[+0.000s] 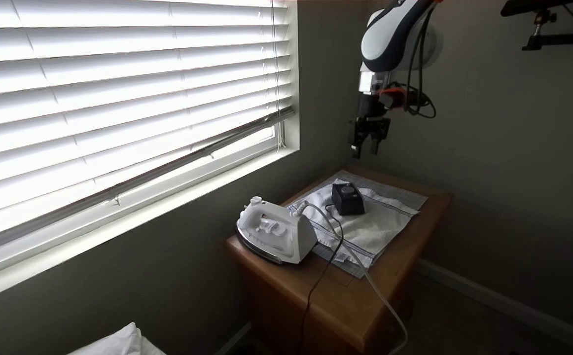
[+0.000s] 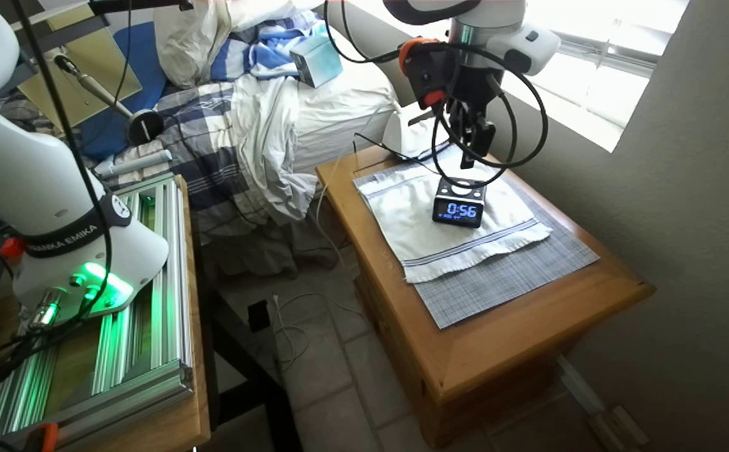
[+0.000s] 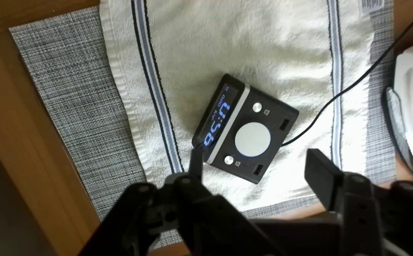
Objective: Turn on the alarm clock
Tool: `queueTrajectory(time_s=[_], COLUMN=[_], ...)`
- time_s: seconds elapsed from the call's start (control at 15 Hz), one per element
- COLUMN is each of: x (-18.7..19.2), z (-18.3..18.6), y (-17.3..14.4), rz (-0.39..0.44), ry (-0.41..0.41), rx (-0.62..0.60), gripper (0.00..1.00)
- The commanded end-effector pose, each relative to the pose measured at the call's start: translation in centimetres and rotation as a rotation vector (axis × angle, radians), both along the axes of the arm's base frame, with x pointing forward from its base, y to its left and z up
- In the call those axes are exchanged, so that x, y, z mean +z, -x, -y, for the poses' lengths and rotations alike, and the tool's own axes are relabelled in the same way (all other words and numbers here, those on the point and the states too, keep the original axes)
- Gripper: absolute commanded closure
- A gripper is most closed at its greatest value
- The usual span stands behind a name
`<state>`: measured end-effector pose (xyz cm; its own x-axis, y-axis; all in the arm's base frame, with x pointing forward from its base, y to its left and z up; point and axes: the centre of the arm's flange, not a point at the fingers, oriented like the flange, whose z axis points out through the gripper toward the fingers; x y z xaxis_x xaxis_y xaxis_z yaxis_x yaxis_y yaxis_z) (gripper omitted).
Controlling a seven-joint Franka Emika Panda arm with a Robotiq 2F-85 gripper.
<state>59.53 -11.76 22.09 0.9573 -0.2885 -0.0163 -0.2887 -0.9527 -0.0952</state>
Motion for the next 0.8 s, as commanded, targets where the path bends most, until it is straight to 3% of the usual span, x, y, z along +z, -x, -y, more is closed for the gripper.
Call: queueTrajectory(time_s=[0.0,0.07,0.13,0.2,0.73], x=[2.5,2.9,1.4,1.8,2.4], z=[0.0,0.3,-0.1,0.0,0.0], y=[4.8,5.3,2.4,3.0,4.0], rz=[0.007,0.018,0.001,0.003,0.005], ry=[-0.007,-0.014,-0.005,-0.006,-0.008], rx=[0.088,0.131,0.067,0.091,0.114], gripper=[0.0,0.0,0.06,0.0,0.0])
